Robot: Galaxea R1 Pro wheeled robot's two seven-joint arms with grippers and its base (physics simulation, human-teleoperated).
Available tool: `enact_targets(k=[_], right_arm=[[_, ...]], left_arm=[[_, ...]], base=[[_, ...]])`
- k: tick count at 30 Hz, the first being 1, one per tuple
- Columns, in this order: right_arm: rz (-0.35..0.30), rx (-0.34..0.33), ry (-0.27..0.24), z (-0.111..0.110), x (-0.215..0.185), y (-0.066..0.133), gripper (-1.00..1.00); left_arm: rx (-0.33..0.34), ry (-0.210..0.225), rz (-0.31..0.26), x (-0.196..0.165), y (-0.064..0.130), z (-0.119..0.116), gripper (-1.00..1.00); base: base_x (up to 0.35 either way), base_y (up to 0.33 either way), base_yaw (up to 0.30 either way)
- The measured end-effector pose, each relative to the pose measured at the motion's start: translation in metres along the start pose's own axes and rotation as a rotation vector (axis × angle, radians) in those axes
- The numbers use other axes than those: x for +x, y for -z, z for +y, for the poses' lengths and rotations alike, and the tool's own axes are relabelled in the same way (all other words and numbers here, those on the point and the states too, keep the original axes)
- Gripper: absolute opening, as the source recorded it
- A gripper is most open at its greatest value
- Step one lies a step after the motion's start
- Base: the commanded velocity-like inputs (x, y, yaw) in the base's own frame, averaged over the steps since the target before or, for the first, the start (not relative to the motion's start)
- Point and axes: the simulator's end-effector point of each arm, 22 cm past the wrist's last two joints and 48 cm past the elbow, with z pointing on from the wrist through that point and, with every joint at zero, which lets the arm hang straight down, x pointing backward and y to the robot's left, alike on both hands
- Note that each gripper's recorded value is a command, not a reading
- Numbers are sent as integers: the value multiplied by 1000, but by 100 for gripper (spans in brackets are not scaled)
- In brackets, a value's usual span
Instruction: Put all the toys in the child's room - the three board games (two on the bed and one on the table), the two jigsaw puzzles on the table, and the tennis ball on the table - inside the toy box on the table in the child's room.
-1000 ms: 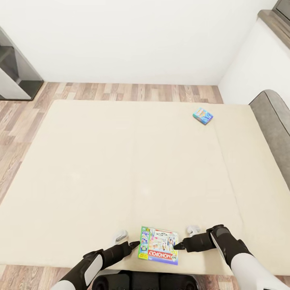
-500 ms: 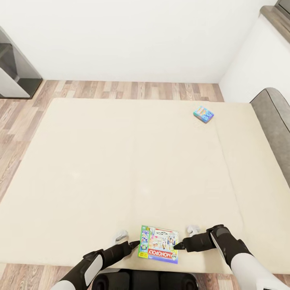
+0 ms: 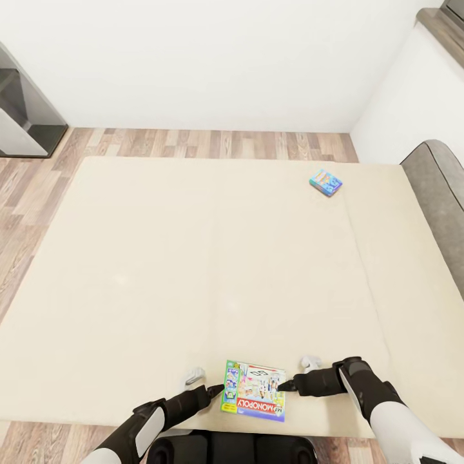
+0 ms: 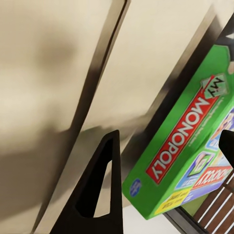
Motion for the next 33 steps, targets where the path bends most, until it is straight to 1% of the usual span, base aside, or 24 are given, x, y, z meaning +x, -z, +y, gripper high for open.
enact_targets(k=[8, 22, 33], right_arm=[[-10, -5, -5, 2, -4, 1, 100], [-17, -10, -8, 3, -7, 2, 100], [-25, -17, -11, 5, -9, 1, 100]], left_arm=[[4, 0, -1, 0, 0, -1, 100], [38, -2, -3, -1, 0, -9, 100], [43, -3, -3, -1, 0, -10, 100]], base=[[0, 0, 0], [0, 0, 0], [0, 0, 0]])
